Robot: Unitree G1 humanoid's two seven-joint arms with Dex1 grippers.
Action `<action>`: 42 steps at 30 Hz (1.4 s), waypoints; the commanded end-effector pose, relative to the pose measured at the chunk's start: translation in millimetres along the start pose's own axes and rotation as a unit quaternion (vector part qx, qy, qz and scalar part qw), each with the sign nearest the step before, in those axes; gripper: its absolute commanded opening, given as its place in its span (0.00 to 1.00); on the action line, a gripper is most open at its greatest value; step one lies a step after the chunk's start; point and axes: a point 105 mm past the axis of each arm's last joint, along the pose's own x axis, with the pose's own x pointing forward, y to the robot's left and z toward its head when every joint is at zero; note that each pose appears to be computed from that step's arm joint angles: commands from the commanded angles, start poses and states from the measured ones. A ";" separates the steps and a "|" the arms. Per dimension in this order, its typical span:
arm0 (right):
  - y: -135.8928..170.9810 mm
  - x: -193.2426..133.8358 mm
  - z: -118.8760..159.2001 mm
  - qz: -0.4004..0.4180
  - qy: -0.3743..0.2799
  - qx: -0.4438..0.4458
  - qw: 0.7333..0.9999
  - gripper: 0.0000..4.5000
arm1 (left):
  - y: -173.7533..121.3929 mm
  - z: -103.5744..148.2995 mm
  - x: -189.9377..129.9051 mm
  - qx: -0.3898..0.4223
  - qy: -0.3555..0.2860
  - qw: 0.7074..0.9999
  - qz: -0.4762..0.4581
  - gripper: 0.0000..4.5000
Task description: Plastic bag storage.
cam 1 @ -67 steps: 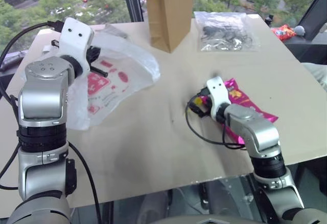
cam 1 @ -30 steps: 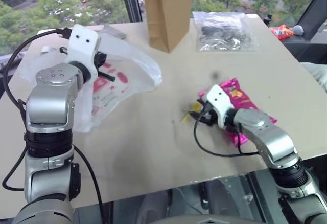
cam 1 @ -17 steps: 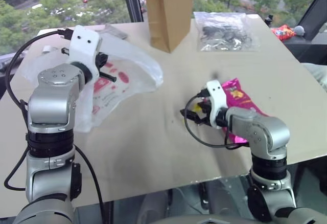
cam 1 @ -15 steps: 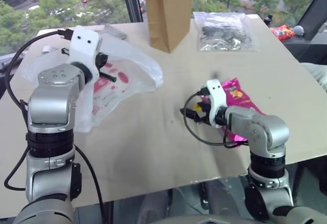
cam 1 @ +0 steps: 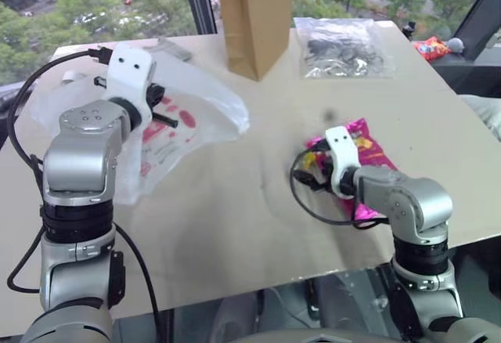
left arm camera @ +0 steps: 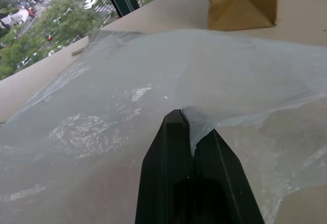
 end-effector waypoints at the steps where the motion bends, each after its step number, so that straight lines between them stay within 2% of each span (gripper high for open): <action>1: -1.5 6.0 7.6 -0.018 -0.018 -0.017 1.000 0.99 | 5.9 14.0 -6.0 0.006 -0.027 1.000 0.015 0.00; 5: -0.2 9.9 16.1 -0.018 -0.038 -0.018 0.999 0.99 | 7.2 14.2 -7.0 0.005 -0.027 0.999 0.017 0.00; 10: -0.2 15.7 10.6 -0.017 -0.035 -0.037 0.999 0.99 | 8.5 14.2 -8.0 0.005 -0.027 0.999 0.021 0.00; 11: -1.2 17.6 9.0 -0.021 -0.035 -0.043 0.998 0.88 | 8.5 14.3 -8.2 0.005 -0.027 0.999 0.022 0.00; 13: -3.7 21.3 6.2 -0.027 -0.034 -0.061 0.997 0.72 | 8.5 14.8 -8.2 0.005 -0.028 0.999 0.023 0.00; 17: -2.5 25.0 1.2 -0.024 -0.039 -0.132 0.990 0.46 | 9.7 18.3 -8.8 0.004 -0.034 0.999 0.025 0.00; 20: -4.3 21.1 5.7 -0.022 -0.058 -0.162 0.985 0.16 | 8.1 21.3 -9.6 0.000 -0.039 0.999 0.021 0.00; 22: -1.5 18.6 11.0 -0.007 -0.079 -0.162 0.984 0.01 | 7.2 22.8 -9.5 -0.002 -0.042 0.999 0.019 0.00; 28: 6.2 9.5 31.6 0.015 -0.134 -0.176 0.975 0.01 | 2.3 29.9 -9.0 -0.029 -0.055 0.998 -0.001 0.00; 34: 47.2 -3.0 63.0 0.125 -0.194 -0.181 0.956 0.01 | -11.1 44.2 -10.8 -0.098 -0.074 0.991 -0.052 0.00; 38: 77.7 15.4 81.0 0.168 -0.191 -0.203 0.946 0.01 | -29.3 56.3 -18.1 -0.120 -0.088 0.983 -0.110 0.00; 42: 96.5 36.5 100.6 0.181 -0.189 -0.203 0.944 0.01 | -38.4 58.0 -24.7 -0.127 -0.086 0.980 -0.129 0.00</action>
